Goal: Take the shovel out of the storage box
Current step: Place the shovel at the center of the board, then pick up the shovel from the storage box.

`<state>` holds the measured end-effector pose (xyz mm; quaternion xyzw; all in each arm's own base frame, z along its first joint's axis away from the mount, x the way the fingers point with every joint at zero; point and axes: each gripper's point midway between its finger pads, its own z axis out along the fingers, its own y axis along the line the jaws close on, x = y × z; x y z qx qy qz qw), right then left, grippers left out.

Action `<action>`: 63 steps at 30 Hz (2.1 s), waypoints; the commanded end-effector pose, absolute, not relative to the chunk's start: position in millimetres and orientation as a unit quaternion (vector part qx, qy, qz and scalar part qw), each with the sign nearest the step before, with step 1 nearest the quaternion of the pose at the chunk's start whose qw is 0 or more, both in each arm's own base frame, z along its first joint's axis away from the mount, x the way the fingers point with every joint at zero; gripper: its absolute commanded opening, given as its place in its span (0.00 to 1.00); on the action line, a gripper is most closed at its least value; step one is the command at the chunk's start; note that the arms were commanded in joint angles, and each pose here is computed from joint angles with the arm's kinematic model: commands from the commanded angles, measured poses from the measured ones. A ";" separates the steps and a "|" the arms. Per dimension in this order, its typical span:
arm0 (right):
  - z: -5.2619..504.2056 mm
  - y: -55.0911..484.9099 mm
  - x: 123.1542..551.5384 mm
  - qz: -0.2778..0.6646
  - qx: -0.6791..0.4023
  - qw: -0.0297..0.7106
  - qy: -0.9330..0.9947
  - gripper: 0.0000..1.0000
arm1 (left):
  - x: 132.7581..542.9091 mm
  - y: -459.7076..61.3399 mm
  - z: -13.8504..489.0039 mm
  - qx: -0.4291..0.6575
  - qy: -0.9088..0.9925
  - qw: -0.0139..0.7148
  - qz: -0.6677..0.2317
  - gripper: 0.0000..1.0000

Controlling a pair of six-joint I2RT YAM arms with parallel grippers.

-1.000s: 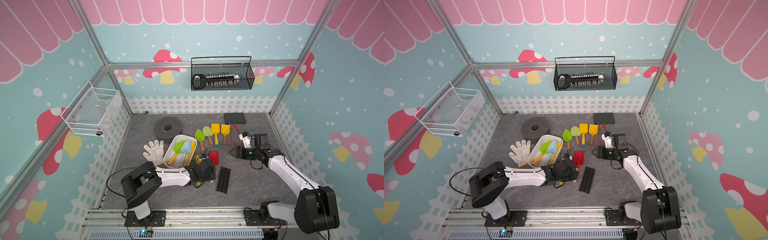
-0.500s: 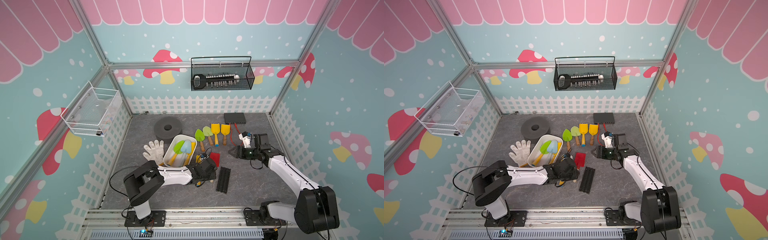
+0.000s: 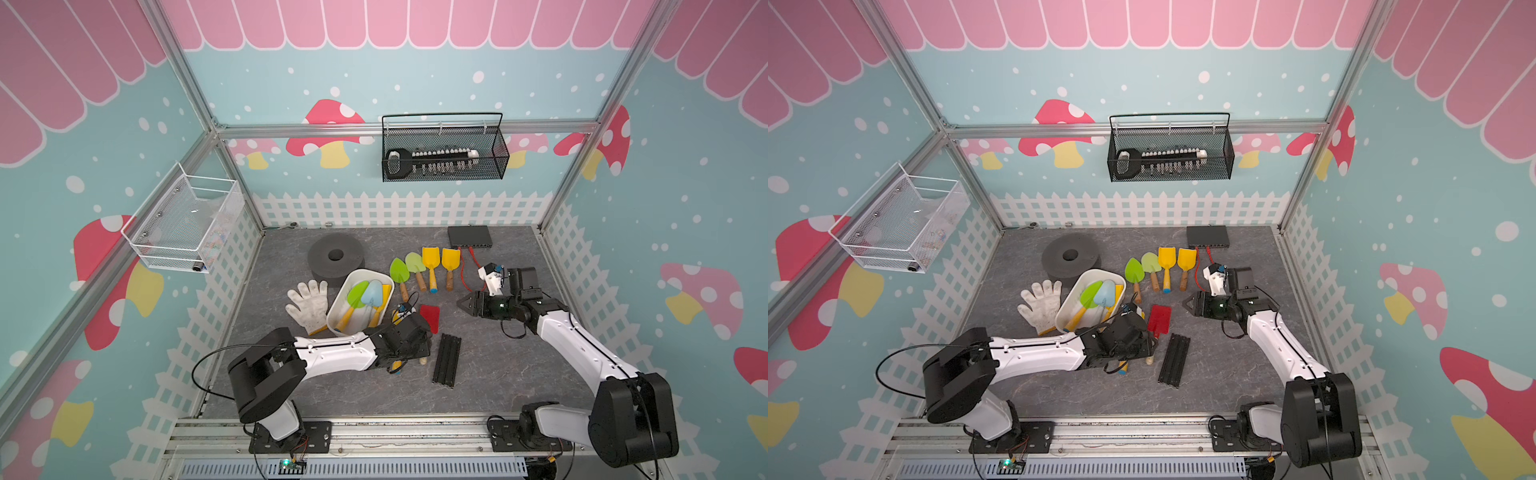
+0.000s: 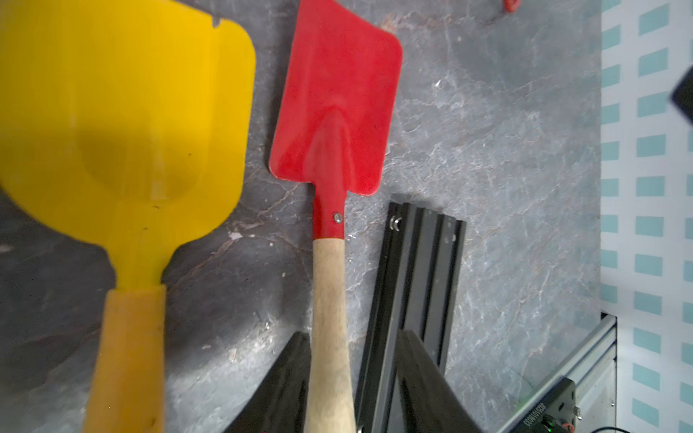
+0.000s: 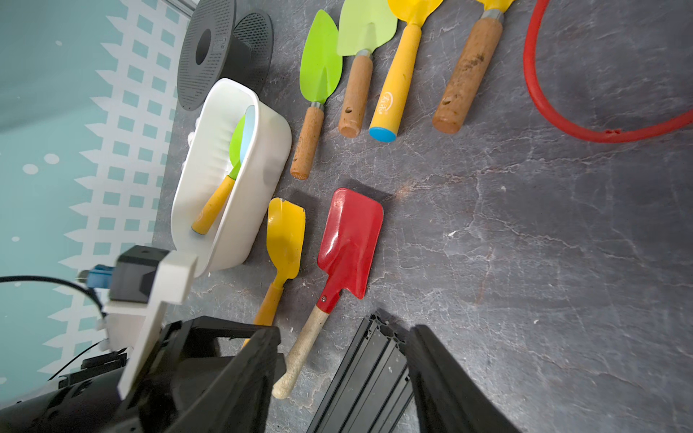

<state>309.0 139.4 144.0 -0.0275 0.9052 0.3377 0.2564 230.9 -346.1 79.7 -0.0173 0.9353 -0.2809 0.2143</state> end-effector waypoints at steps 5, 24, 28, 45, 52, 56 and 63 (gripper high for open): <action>146.0 140.1 306.1 0.346 -0.034 0.261 0.900 0.61 | 240.4 -326.3 120.9 0.013 0.927 0.277 -0.252 0.44; 142.0 146.6 306.4 0.363 -0.044 0.251 0.897 0.60 | 300.4 -232.1 148.1 0.007 0.918 0.334 -0.213 0.52; 142.4 146.5 306.4 0.363 -0.044 0.252 0.896 0.60 | 310.1 -195.5 138.2 -0.032 0.930 0.319 -0.179 0.51; 149.8 175.5 299.8 0.352 -0.127 0.264 0.889 0.58 | 328.3 -155.8 93.6 -0.026 0.952 0.276 -0.132 0.54; 153.7 200.3 291.8 0.314 -0.202 0.278 0.885 0.58 | 334.6 -165.8 74.3 -0.018 0.954 0.262 -0.143 0.50; 157.2 209.1 288.9 0.307 -0.226 0.288 0.879 0.58 | 339.3 -168.4 65.6 -0.010 0.957 0.254 -0.137 0.46; 156.2 213.5 287.2 0.311 -0.232 0.284 0.877 0.58 | 345.6 -177.3 61.9 -0.002 0.957 0.248 -0.149 0.39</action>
